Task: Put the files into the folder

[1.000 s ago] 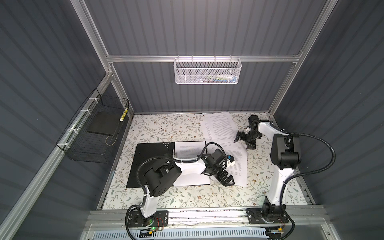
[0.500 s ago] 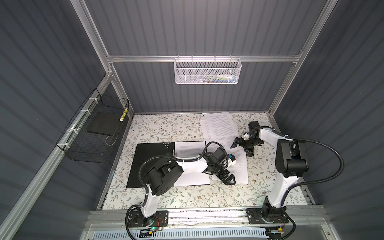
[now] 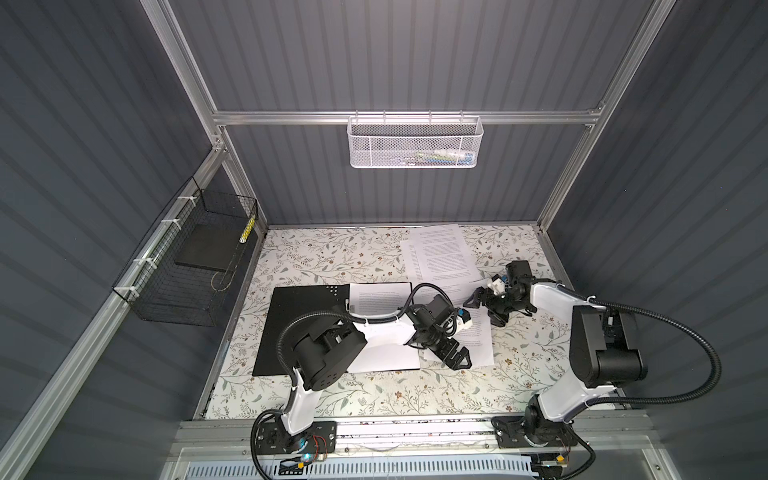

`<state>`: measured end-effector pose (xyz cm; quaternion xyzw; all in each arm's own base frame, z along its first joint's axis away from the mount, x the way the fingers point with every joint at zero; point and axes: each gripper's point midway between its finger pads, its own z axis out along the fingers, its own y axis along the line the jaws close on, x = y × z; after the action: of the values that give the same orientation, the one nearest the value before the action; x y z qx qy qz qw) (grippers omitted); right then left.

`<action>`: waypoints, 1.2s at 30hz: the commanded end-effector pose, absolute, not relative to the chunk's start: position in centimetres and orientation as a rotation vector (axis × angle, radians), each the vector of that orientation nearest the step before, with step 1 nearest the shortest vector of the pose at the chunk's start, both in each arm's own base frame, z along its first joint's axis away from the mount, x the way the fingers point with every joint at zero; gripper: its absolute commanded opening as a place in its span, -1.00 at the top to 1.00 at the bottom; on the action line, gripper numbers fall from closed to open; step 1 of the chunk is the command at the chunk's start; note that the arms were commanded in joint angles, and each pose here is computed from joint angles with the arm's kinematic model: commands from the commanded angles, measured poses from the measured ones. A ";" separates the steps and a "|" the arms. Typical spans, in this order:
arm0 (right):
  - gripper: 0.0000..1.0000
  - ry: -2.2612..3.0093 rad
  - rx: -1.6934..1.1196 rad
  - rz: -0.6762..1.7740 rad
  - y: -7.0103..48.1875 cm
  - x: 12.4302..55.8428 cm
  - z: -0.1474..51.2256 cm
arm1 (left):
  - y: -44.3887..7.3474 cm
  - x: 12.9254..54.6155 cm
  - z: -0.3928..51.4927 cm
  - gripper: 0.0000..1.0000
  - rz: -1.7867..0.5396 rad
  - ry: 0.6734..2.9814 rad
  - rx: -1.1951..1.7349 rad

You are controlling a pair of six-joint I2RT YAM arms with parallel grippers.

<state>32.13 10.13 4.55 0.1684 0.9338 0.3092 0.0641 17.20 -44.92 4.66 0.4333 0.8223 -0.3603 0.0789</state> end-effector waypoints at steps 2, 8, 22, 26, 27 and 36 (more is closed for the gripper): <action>-0.45 2.763 0.480 0.874 9.5 32.0 5.0 | -40.4 15.7 -1.0 -1.00 -0.906 2.740 1.264; 0.16 2.763 0.504 0.788 8.6 30.7 4.7 | -40.7 15.8 -0.6 -1.00 -0.935 2.732 1.254; 0.82 2.783 0.568 0.706 7.5 29.8 3.7 | -41.5 16.1 1.0 -0.99 -1.040 2.704 1.221; 1.00 2.775 0.619 0.648 6.7 29.2 4.3 | -43.7 17.0 6.1 -0.99 -1.250 2.567 1.153; 1.00 2.760 0.643 0.641 6.3 29.0 4.7 | -44.2 17.3 8.0 -0.99 -1.277 2.513 1.150; 1.00 2.597 0.735 0.666 4.8 26.9 11.6 | -42.5 19.4 23.0 -0.99 -1.258 2.090 0.976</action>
<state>28.36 5.00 10.41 0.2402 0.9204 0.2423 0.1911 18.63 -43.92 19.38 0.3822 0.7779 -0.4611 0.1904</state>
